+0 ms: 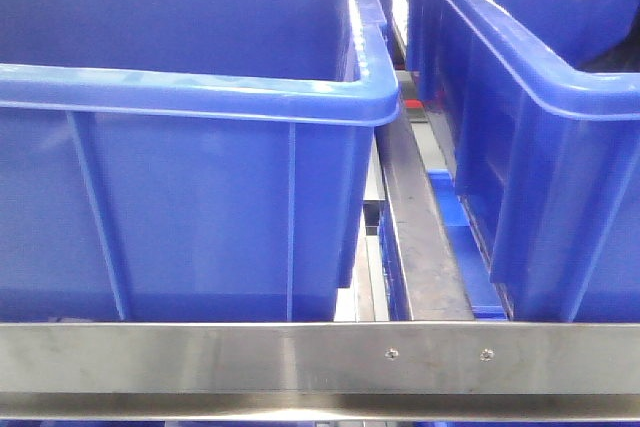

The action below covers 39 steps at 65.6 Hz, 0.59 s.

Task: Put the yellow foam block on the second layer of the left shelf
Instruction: 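Extend the right gripper with the cube into the blue bin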

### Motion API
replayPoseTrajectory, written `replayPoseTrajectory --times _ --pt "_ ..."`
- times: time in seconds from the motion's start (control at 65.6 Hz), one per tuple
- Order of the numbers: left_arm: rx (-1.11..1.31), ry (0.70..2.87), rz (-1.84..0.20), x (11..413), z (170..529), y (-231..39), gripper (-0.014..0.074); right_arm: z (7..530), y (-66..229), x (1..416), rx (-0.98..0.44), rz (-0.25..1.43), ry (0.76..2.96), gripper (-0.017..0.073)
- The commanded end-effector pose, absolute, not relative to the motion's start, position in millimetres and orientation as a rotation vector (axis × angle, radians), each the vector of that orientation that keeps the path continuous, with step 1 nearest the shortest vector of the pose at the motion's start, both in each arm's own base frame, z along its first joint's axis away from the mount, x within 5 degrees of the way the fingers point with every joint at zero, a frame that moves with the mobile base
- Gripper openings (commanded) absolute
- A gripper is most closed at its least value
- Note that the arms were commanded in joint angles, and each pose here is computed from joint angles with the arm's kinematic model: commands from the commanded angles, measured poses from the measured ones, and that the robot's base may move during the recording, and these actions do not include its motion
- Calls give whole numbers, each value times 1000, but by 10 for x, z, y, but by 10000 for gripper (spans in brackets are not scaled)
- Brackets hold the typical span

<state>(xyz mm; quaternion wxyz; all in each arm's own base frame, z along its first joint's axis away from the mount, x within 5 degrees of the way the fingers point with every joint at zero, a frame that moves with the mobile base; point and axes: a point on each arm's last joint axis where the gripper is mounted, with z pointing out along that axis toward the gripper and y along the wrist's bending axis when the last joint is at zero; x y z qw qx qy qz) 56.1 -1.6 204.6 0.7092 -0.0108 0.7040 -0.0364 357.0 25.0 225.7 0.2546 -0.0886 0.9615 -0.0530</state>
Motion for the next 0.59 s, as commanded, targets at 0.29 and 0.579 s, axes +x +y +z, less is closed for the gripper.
replayPoseTrajectory --times 0.29,0.579 --pt "-16 1500 -100 567 2038 -29 136 2476 255 3643 -252 -152 2495 407" --pt "-16 1506 -99 568 2033 -29 136 2524 245 3594 -247 -158 2513 625"
